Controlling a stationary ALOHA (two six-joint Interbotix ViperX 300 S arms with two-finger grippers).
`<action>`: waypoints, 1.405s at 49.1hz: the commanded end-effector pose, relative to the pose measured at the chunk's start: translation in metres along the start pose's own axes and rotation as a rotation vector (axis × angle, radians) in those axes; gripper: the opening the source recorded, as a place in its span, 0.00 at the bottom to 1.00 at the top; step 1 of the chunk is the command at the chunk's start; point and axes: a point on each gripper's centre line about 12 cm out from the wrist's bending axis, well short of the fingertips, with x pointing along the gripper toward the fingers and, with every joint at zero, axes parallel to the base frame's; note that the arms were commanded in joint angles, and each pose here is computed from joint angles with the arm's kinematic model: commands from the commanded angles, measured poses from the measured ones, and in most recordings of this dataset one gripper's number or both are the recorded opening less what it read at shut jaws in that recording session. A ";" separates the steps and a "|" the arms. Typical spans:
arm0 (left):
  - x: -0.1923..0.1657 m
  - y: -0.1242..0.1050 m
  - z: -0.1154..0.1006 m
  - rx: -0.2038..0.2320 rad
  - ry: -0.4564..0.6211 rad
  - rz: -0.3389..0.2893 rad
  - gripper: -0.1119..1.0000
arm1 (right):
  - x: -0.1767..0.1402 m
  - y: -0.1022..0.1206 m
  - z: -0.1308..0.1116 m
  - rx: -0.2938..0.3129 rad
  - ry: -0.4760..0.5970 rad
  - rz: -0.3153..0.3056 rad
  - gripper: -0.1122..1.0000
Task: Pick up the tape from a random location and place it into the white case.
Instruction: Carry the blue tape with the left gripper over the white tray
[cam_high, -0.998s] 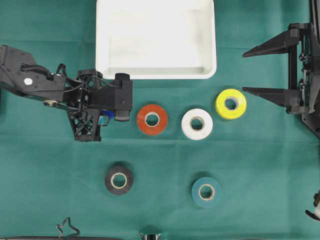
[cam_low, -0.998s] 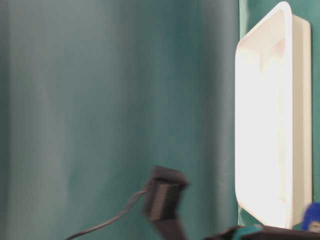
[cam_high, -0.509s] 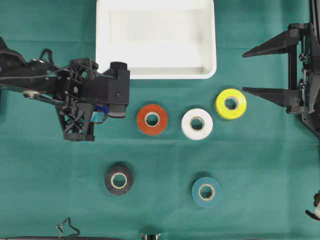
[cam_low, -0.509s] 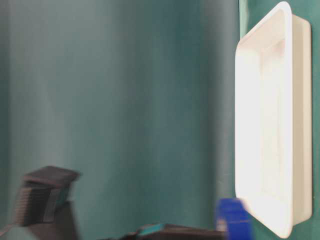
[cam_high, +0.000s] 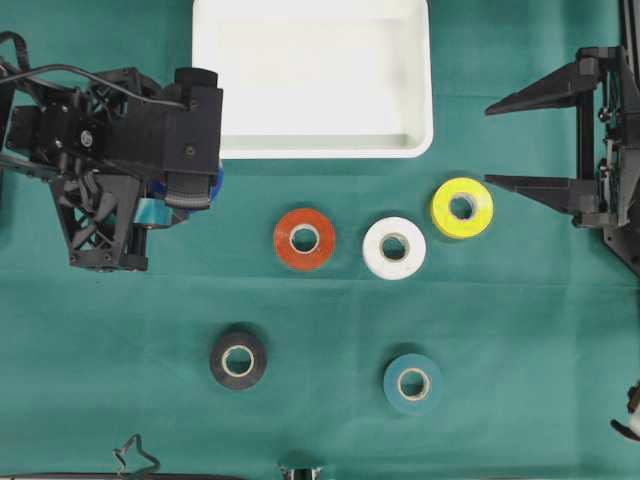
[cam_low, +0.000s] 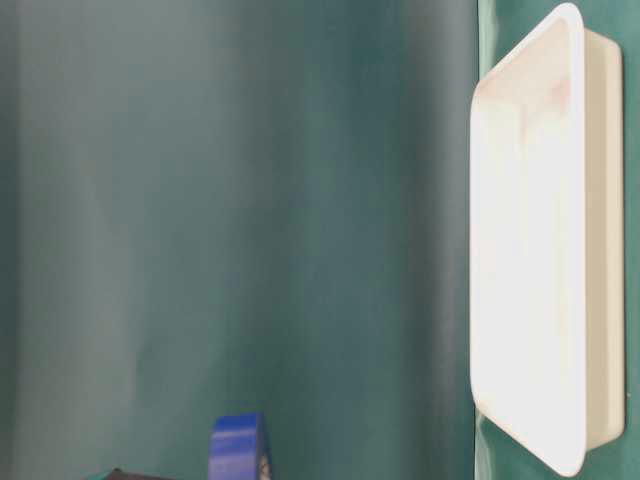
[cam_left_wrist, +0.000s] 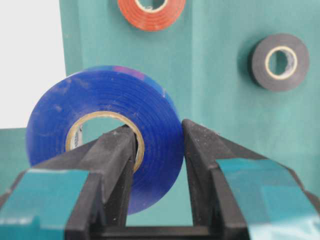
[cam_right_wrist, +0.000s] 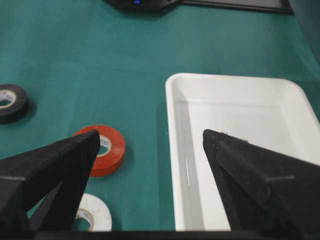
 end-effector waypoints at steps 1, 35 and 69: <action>-0.015 -0.001 0.007 0.002 -0.044 -0.003 0.32 | 0.001 0.001 0.011 -0.003 -0.026 0.002 0.94; -0.015 -0.001 0.004 0.002 -0.038 -0.002 0.32 | 0.001 0.001 0.011 -0.003 -0.023 0.001 0.94; -0.010 0.024 0.003 -0.054 -0.028 0.039 0.32 | 0.001 0.001 0.010 -0.005 -0.020 0.001 0.94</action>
